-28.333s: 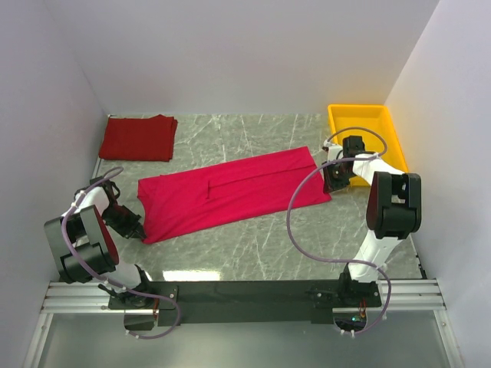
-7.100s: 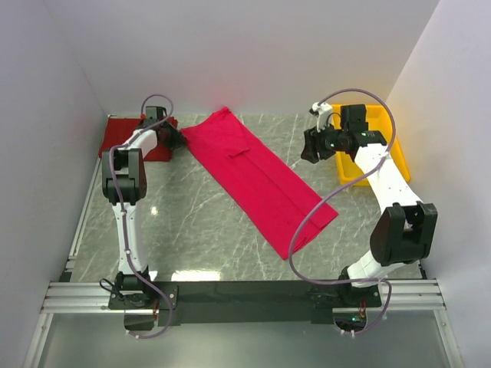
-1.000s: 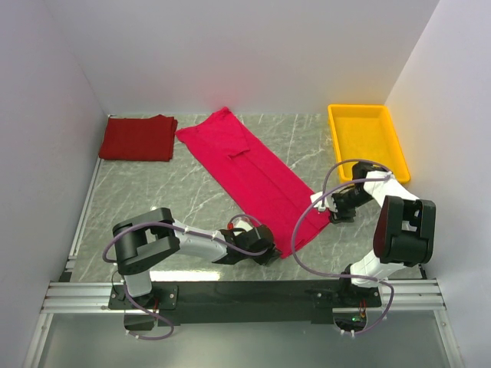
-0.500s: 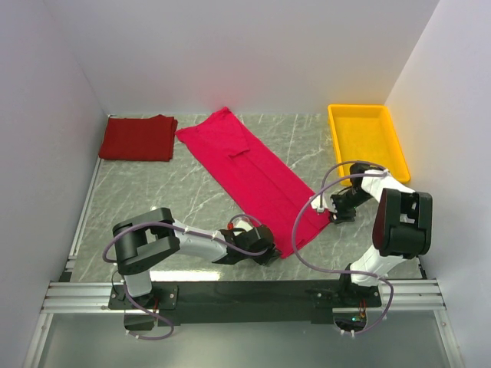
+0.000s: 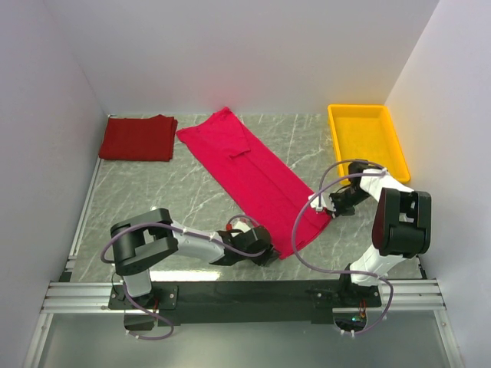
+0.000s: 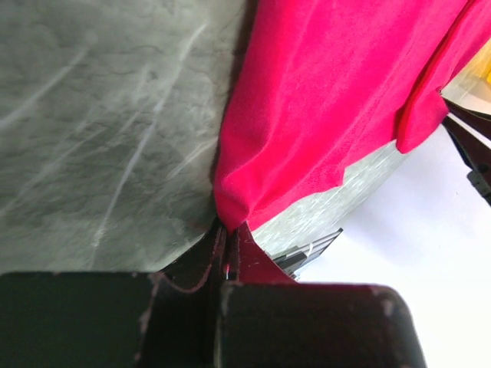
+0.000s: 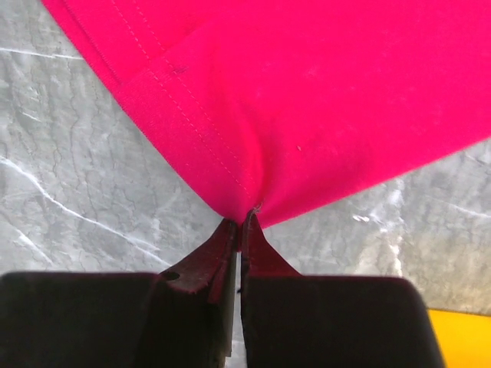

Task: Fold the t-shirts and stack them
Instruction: Fold the tshirt

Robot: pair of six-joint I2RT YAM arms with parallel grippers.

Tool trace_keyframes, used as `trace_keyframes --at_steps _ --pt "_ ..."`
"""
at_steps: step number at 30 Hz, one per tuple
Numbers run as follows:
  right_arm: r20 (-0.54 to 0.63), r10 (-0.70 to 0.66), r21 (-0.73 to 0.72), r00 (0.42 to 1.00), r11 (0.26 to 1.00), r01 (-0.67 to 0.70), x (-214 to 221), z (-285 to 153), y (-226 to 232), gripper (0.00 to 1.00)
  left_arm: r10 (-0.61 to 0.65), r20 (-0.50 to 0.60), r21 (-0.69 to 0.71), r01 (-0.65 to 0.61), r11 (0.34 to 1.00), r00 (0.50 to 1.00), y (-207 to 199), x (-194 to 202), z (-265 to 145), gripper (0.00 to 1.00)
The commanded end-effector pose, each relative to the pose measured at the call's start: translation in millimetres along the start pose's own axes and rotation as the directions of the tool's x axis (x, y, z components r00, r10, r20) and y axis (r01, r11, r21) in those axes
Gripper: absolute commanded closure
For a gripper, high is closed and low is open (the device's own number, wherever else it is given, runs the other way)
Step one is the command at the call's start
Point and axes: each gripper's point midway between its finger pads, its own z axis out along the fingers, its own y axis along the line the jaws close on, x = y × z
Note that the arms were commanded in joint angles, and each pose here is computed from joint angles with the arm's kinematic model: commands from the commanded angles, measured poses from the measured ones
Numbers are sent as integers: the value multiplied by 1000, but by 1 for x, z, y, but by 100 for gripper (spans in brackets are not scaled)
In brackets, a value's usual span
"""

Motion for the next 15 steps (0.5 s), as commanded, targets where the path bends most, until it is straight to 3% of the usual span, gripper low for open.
trace_keyframes --at_steps 1,15 --pt "14 40 19 999 999 -41 -3 -14 -9 100 10 16 3 -10 1000 1000 1 -5 -8 99" --pt "124 57 42 991 997 -63 -62 -52 -24 100 -11 5 144 10 990 1000 -45 -10 -43 99"
